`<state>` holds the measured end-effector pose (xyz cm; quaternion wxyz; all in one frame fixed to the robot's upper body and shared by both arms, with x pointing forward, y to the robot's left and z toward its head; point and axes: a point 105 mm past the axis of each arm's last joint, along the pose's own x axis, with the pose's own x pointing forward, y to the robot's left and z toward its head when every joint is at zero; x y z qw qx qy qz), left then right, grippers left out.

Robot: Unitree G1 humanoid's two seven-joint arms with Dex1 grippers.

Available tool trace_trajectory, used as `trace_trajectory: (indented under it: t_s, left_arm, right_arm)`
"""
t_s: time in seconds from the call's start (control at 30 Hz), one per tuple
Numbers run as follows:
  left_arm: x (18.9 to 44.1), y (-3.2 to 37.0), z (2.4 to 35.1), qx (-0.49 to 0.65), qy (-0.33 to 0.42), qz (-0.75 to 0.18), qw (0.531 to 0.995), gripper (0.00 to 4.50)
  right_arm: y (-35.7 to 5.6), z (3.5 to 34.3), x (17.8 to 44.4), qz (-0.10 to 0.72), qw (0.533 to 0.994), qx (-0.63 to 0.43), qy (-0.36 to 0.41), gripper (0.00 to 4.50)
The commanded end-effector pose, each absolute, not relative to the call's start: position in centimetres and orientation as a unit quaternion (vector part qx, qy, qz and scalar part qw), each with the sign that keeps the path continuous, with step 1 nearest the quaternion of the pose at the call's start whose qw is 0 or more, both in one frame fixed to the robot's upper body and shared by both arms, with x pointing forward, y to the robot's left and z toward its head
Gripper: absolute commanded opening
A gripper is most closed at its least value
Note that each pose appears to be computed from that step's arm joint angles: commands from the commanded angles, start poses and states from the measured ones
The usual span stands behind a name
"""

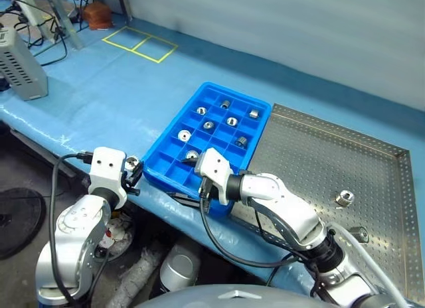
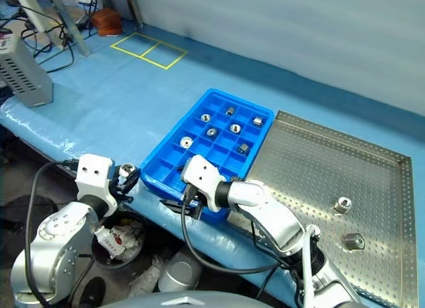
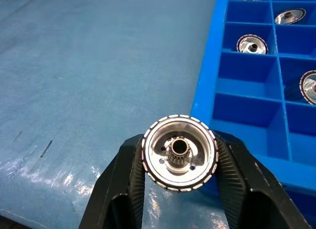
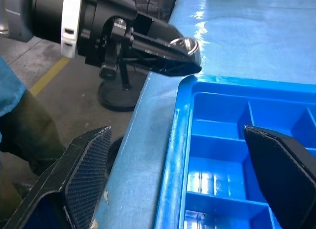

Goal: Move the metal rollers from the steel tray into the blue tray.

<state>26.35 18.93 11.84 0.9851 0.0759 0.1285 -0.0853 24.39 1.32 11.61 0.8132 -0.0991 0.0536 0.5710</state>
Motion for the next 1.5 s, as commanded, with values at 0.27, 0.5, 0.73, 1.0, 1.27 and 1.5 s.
trace_trajectory:
  t_s: [0.27, 0.5, 0.73, 1.0, 1.27, 1.5]
  left_arm:
    - [28.1, 16.9, 13.3, 0.077, 0.097, -0.153, 0.980, 1.68]
    - [28.4, 16.4, 10.7, 0.102, 0.146, -0.183, 0.967, 1.68]
    - [28.0, 16.7, 9.6, 0.109, 0.177, -0.184, 0.961, 2.42]
    - [27.8, 17.9, 10.9, 0.098, 0.155, -0.156, 0.970, 4.49]
    - [27.4, 18.0, 10.8, 0.098, 0.159, -0.151, 0.971, 4.49]
    - [27.8, 17.6, 13.1, 0.097, 0.113, -0.161, 0.976, 4.49]
  right_arm:
    - [-0.4, 12.8, 24.2, 0.520, 0.849, -0.089, 0.038, 4.50]
    - [-1.0, 12.7, 24.2, 0.496, 0.863, -0.084, 0.041, 4.50]
    - [-1.6, 12.6, 24.1, 0.477, 0.874, -0.081, 0.046, 4.50]
    - [-2.3, 12.4, 23.9, 0.465, 0.880, -0.076, 0.057, 4.50]
    - [-2.2, 12.4, 24.2, 0.469, 0.878, -0.075, 0.056, 4.50]
    - [-2.3, 12.3, 24.2, 0.467, 0.879, -0.075, 0.058, 4.50]
